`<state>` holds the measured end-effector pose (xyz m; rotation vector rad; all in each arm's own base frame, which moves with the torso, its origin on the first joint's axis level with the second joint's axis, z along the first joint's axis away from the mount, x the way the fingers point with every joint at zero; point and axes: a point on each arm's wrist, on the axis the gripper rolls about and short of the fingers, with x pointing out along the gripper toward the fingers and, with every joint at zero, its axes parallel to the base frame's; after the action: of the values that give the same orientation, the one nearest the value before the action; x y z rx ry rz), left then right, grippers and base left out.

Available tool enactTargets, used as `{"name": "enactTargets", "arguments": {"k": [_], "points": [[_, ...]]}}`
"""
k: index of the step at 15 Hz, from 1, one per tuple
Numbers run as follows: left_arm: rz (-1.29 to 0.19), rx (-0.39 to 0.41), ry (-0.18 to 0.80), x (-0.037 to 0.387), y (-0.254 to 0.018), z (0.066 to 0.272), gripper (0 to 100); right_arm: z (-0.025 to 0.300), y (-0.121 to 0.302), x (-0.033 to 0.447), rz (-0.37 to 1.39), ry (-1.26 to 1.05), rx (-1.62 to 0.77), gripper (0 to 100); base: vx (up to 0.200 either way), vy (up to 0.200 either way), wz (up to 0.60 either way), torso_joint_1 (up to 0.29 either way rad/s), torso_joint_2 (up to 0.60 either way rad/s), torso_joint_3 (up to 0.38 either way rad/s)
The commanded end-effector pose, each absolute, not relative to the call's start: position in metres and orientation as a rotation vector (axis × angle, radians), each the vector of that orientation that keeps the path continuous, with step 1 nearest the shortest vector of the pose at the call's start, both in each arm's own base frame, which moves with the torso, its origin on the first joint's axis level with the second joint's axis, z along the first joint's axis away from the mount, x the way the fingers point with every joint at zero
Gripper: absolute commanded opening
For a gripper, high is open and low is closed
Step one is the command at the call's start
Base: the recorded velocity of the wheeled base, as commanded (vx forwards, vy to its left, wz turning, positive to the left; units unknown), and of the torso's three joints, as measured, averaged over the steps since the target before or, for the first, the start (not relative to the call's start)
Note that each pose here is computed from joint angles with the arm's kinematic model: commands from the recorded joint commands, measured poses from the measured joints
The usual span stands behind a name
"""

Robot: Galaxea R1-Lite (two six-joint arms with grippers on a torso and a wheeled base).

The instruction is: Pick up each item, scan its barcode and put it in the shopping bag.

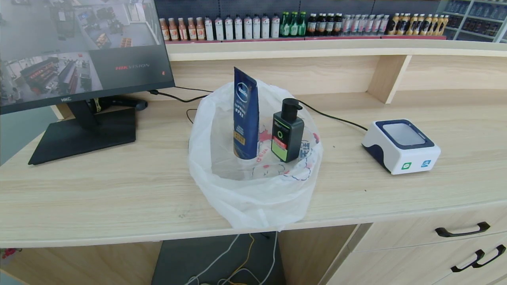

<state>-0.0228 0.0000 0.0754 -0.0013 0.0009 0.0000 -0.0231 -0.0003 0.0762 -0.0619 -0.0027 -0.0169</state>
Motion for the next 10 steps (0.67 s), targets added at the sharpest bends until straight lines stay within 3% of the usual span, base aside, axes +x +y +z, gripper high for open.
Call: {"name": "enactTargets", "arguments": {"k": [1,8,10], "points": [[-0.002,0.0,0.0,-0.0228,0.0,0.0755,100,0.0762,-0.0003,-0.023,-0.017,-0.001,-0.063,100,0.0,0.0,0.0,0.0,0.0,0.0],[-0.002,0.005,0.0,-0.0228,0.0,0.0755,100,0.0762,-0.0003,-0.023,-0.017,-0.001,-0.063,100,0.0,0.0,0.0,0.0,0.0,0.0],[0.0,0.003,0.0,-0.0228,0.0,0.0755,100,0.0763,-0.0003,-0.023,-0.017,-0.003,-0.063,100,0.0,-0.2,0.0,0.002,0.0,-0.007]]}}
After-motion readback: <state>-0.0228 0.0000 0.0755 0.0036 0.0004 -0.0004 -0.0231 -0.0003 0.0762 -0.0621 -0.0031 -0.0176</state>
